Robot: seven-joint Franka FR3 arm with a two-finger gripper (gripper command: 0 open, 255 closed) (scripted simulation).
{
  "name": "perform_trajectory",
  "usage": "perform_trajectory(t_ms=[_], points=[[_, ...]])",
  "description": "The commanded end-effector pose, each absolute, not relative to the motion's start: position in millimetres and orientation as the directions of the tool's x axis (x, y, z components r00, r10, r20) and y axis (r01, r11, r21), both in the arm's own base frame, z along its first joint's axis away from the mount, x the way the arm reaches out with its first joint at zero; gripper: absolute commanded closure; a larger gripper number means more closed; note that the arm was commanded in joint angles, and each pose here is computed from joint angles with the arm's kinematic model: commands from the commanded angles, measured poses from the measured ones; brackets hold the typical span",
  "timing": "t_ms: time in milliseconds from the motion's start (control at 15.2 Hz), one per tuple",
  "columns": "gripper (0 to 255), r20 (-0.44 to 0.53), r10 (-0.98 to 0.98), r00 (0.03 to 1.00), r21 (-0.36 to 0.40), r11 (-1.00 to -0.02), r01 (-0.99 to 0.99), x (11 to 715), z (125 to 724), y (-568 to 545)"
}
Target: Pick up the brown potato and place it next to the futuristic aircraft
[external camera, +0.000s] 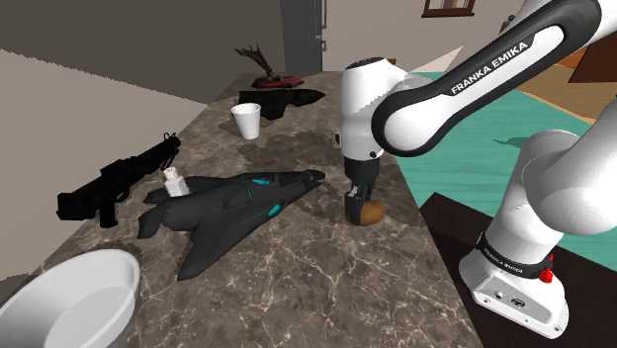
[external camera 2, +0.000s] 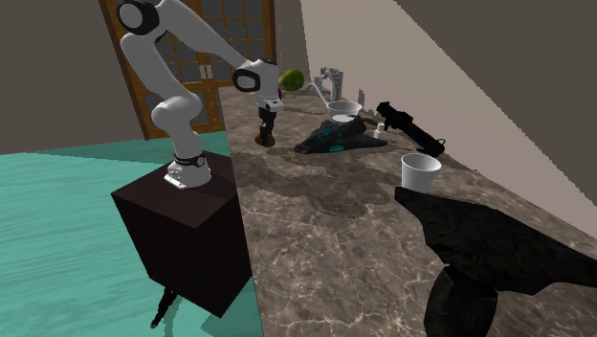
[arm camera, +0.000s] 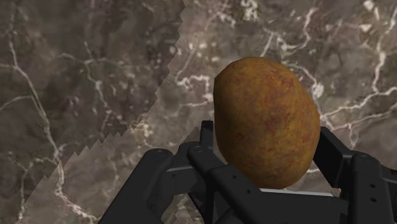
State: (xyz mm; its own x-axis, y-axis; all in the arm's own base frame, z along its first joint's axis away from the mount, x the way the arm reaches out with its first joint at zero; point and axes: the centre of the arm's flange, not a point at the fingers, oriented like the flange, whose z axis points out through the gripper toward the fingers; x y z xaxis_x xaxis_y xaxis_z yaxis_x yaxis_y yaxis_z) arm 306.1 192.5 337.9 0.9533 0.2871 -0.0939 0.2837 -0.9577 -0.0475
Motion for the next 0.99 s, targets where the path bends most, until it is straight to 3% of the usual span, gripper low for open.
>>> perform_trajectory(t_ms=[0, 66, 396, 660, 924], points=[[255, -0.094, 0.287, 0.953, -0.048, -0.958, 0.284, 306.1, 337.8, 192.5], [0, -0.094, 0.287, 0.953, -0.048, -0.958, 0.284, 306.1, 337.8, 192.5], [0, -0.094, 0.287, 0.953, -0.048, -0.958, 0.284, 306.1, 337.8, 192.5], [0, -0.094, 0.287, 0.953, -0.048, -0.958, 0.284, 311.3, 387.5, 191.6], [0, -0.094, 0.287, 0.953, -0.047, -0.958, 0.284, 311.3, 387.5, 191.6]])
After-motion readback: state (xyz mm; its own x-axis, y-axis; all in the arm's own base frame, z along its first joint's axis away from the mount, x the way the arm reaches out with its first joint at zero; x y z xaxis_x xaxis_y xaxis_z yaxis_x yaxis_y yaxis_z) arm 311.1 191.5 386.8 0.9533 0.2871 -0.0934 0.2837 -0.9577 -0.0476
